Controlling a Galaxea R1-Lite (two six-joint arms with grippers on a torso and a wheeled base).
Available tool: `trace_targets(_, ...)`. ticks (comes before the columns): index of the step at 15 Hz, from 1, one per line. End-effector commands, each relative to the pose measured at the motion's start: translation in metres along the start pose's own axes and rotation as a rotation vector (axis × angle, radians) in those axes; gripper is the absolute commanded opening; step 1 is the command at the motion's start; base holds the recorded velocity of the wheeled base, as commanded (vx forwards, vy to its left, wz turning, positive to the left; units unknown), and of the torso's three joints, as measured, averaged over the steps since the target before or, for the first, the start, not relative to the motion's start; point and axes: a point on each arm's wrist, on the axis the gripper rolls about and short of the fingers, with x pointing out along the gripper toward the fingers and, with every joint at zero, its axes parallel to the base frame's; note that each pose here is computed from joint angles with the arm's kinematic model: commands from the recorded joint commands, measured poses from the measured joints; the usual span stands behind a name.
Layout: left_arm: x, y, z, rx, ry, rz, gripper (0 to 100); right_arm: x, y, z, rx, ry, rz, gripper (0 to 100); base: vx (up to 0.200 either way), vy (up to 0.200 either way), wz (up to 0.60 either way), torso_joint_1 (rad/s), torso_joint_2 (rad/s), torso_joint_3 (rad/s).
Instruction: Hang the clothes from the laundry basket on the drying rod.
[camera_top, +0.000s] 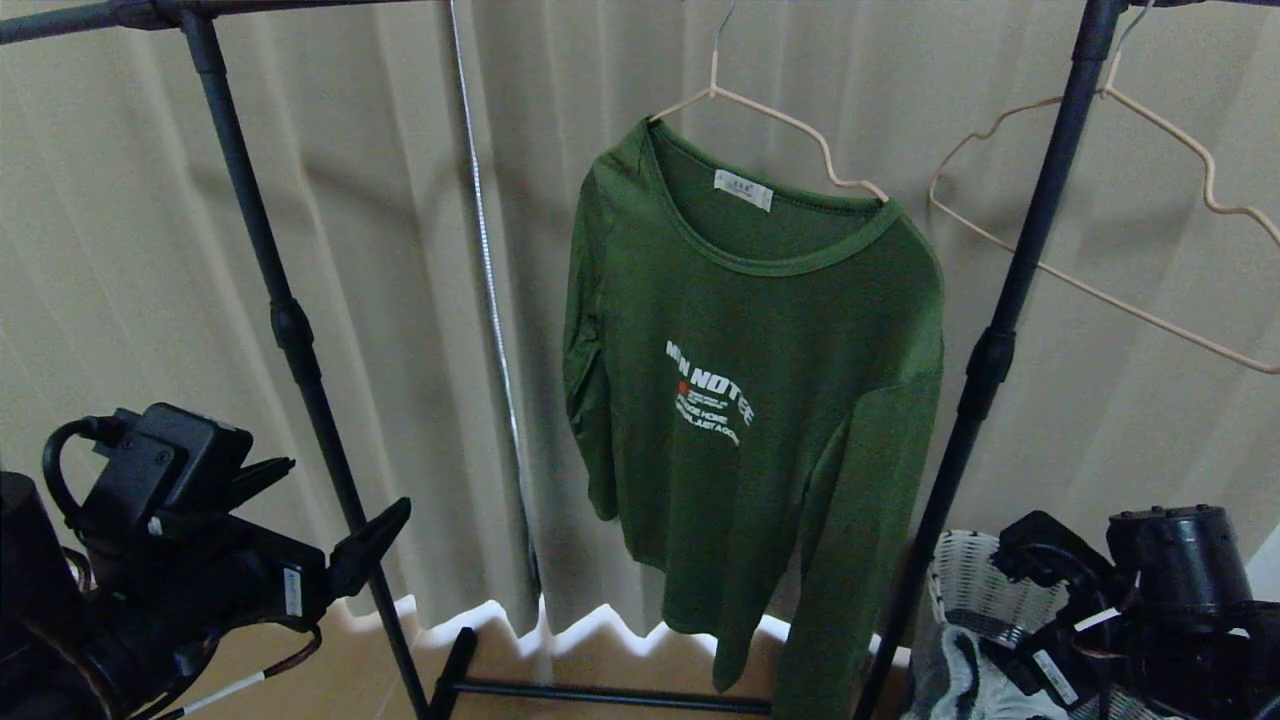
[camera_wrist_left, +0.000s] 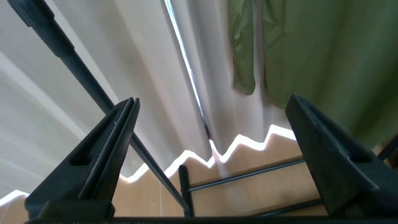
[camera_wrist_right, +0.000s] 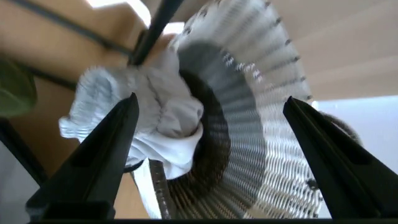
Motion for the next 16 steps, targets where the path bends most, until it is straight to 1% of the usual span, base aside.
trace_targets(1, 0.000, 0.000, 0.000, -0.001, -0.002, 0.002, 100, 0.015, 0.006, -0.003, -0.018, 0.052, 0.020, 100, 0.000, 0.000, 0.00, 0.000, 0.00, 0.000)
trace_targets(4, 0.000, 0.000, 0.000, 0.000, 0.000, 0.001, 100, 0.017, 0.005, 0.003, -0.004, -0.007, 0.010, 100, 0.000, 0.000, 0.00, 0.000, 0.00, 0.000)
trace_targets(5, 0.000, 0.000, 0.000, 0.000, 0.000, 0.001, 100, 0.013, 0.007, 0.008, -0.004, -0.052, 0.009, 100, 0.000, 0.000, 0.00, 0.000, 0.00, 0.000)
trace_targets(7, 0.000, 0.000, 0.000, 0.000, 0.000, 0.001, 100, 0.005, 0.009, 0.015, -0.014, -0.114, 0.016, 100, 0.000, 0.000, 0.00, 0.000, 0.00, 0.000)
trace_targets(8, 0.000, 0.000, 0.000, 0.000, 0.000, 0.001, 100, 0.004, 0.010, 0.016, -0.017, -0.124, 0.018, 100, 0.000, 0.000, 0.00, 0.000, 0.00, 0.000)
trace_targets(9, 0.000, 0.000, 0.000, 0.000, 0.000, 0.001, 100, 0.002, 0.017, 0.018, -0.039, -0.134, 0.037, 100, 0.000, 0.000, 0.00, 0.000, 0.00, 0.000)
trace_targets(10, 0.000, 0.000, 0.000, 0.000, 0.000, 0.001, 100, 0.005, 0.018, 0.017, -0.044, -0.120, 0.041, 100, 0.000, 0.000, 0.00, 0.000, 0.00, 0.000)
trace_targets(12, 0.000, 0.000, 0.000, -0.001, -0.002, 0.002, 100, 0.020, 0.023, 0.012, -0.058, -0.055, 0.044, 100, 0.000, 0.000, 0.00, 0.000, 0.00, 0.000)
trace_targets(13, 0.000, 0.000, 0.000, -0.001, -0.002, 0.002, 100, 0.028, 0.023, 0.012, -0.052, -0.041, 0.028, 100, 0.000, 0.000, 0.00, 0.000, 0.00, 0.000)
trace_targets(14, -0.001, 0.000, 0.001, -0.001, -0.005, 0.002, 100, 0.038, 0.017, 0.009, -0.028, -0.016, -0.020, 100, 0.000, 0.000, 0.00, 0.000, 0.00, 0.000)
trace_targets(16, -0.001, 0.001, 0.001, -0.001, -0.008, 0.003, 100, 0.039, 0.014, 0.007, -0.023, -0.003, -0.036, 100, 0.000, 0.000, 0.00, 0.000, 0.00, 0.000)
